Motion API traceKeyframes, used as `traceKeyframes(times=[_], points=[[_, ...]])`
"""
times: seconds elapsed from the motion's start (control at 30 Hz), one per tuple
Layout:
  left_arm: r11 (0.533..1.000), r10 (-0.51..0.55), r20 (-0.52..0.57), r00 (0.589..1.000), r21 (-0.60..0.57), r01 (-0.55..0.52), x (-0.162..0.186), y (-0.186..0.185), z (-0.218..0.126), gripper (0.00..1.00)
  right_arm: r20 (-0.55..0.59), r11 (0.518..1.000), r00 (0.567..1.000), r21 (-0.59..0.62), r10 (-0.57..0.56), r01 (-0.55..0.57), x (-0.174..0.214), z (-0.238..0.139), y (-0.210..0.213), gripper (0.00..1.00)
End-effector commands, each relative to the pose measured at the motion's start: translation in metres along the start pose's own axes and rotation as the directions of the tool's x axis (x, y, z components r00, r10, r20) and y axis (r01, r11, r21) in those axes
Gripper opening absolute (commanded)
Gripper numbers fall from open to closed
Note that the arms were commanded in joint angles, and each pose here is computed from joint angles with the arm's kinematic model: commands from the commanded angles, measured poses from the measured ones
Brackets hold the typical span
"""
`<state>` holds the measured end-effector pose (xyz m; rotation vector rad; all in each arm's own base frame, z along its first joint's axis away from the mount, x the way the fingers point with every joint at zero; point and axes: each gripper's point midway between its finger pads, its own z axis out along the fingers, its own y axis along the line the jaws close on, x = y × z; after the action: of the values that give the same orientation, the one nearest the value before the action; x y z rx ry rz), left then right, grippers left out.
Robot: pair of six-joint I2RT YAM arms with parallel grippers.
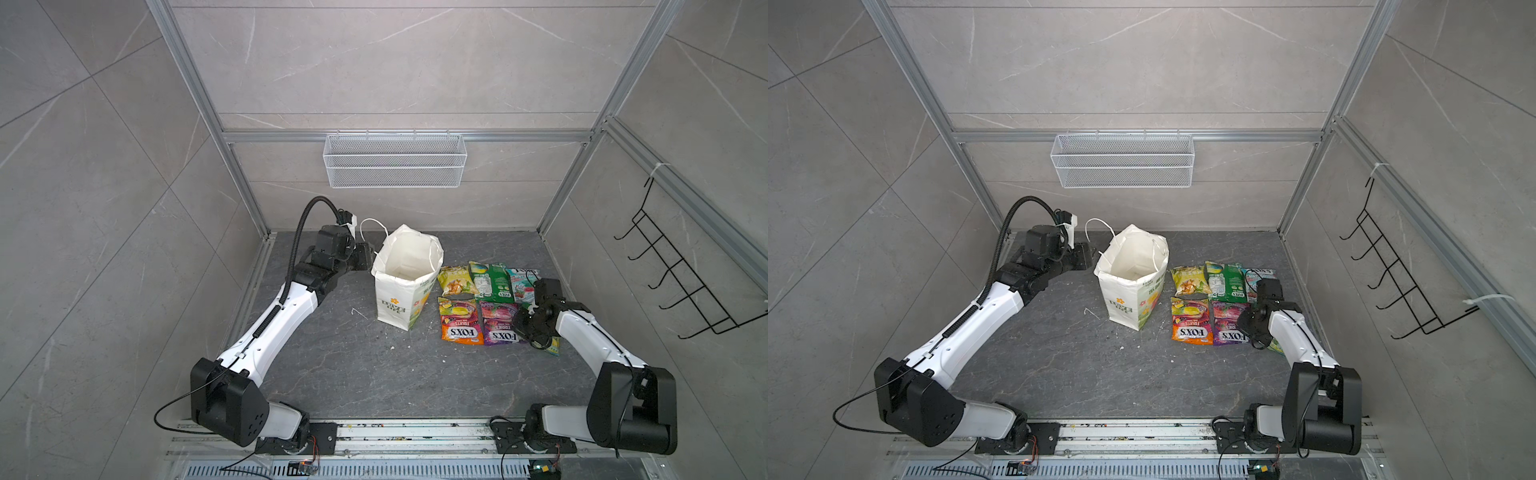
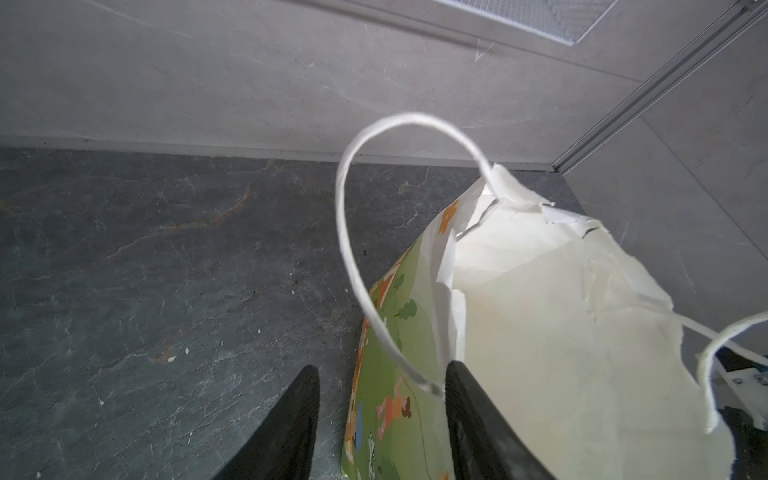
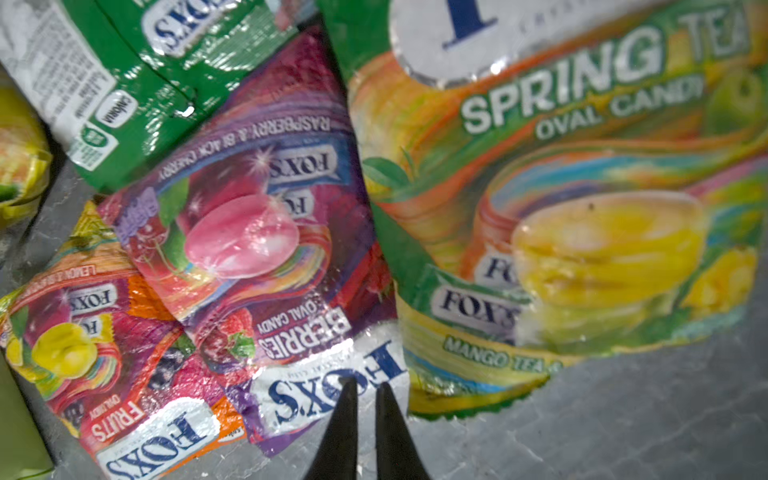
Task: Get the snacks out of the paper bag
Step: 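Release the green pack onto the table and press it flat with the right gripper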
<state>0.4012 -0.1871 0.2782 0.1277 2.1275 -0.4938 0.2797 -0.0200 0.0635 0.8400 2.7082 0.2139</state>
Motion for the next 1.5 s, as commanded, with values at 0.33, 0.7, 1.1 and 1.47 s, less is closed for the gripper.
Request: traceKeyframes(times=[0.33, 0.7, 1.1, 1.47], points=[[0.994, 0.078, 0.034, 0.996, -0.074, -0.075, 0.0, 0.015, -0.012, 0.52, 0.055, 0.993, 0.998, 0.109, 0.041, -0.046, -0.029, 0.019, -0.011, 0.11], [0.993, 0.076, 0.067, 0.995, -0.092, -0.07, -0.005, 0.018, -0.018, 0.52, 0.043, 0.972, 0.994, 0.209, 0.1, -0.107, -0.017, 0.019, -0.051, 0.16], [0.99, 0.096, 0.169, 0.981, -0.119, -0.076, -0.017, 0.022, -0.035, 0.52, 0.097, 0.999, 0.995, -0.036, 0.023, -0.02, -0.038, -0.022, 0.002, 0.29], [0.991, -0.015, 0.191, 0.981, -0.126, 0.04, -0.013, 0.057, -0.032, 0.55, 0.374, 0.975, 0.909, 0.05, 0.184, -0.218, -0.119, -0.07, -0.059, 0.7]])
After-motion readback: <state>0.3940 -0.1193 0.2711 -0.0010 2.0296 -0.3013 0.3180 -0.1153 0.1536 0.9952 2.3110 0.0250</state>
